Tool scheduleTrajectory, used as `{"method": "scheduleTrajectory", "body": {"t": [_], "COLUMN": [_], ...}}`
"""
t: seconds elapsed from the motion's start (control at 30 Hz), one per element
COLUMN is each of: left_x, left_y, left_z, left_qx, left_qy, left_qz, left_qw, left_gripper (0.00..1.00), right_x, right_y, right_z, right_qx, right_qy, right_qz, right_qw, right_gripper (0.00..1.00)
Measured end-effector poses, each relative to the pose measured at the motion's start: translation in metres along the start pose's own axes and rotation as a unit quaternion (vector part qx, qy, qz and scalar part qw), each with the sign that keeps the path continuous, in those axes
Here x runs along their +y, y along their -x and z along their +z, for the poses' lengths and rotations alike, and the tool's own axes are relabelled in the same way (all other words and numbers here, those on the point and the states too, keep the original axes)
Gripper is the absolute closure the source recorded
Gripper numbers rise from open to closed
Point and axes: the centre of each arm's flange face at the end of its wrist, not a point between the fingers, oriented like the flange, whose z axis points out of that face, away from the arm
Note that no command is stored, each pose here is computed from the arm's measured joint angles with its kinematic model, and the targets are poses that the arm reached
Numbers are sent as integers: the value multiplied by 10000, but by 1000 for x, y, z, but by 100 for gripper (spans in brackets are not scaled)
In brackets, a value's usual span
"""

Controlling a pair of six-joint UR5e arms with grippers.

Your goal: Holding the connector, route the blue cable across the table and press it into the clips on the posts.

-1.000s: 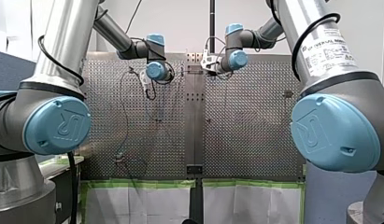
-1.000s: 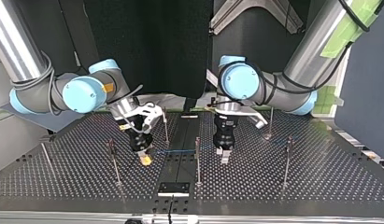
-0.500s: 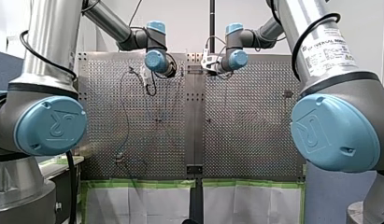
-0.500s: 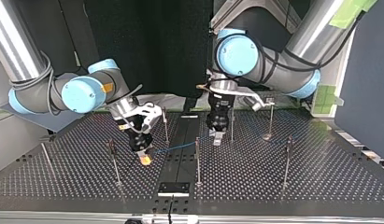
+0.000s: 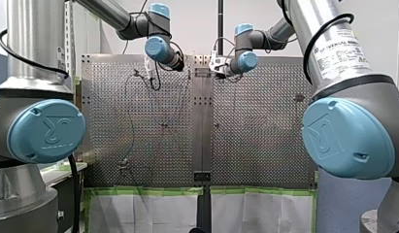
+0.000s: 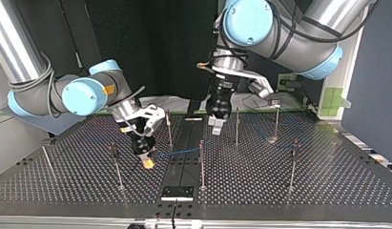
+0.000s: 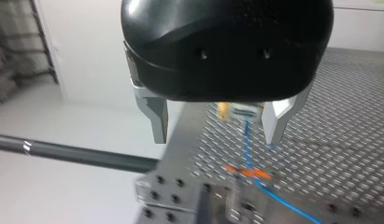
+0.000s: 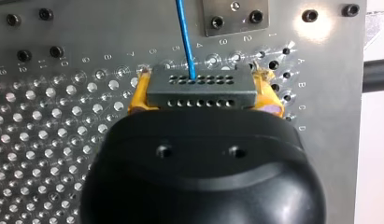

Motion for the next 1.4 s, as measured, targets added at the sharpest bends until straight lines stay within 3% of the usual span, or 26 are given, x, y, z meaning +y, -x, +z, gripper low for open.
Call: {"method": "scheduleTrajectory", "body": {"t": [0.13, 0.5, 0.7, 0.87, 1.07, 1.4], "left_x": [-10, -45, -57, -62, -71, -84], "left_y": [4, -6, 6, 11, 2, -13], "left_z": [1, 21, 26, 32, 43, 69], "left_qx": [-70, -5, -103, -106, 82, 164], "left_qy": [-102, -310, -354, -301, -174, -81], "left_qz": [14, 81, 42, 55, 275, 369], "left_qw": [9999, 9995, 9993, 9995, 9994, 9992], "left_gripper": [0, 0, 0, 0, 0, 0], "right_x": [3, 16, 21, 23, 23, 23], "right_y": [-2, -6, -6, -6, -6, -6], "right_z": [-1, -2, -3, -3, -4, -4], "right_qx": [9, 22, 18, -4, -17, -25], "right_qy": [25, 126, 169, 191, 195, 194], "right_qz": [11, 34, 39, 44, 47, 53], "right_qw": [10000, 9999, 9998, 9998, 9998, 9998], "right_gripper": [100, 100, 100, 100, 100, 100]}}
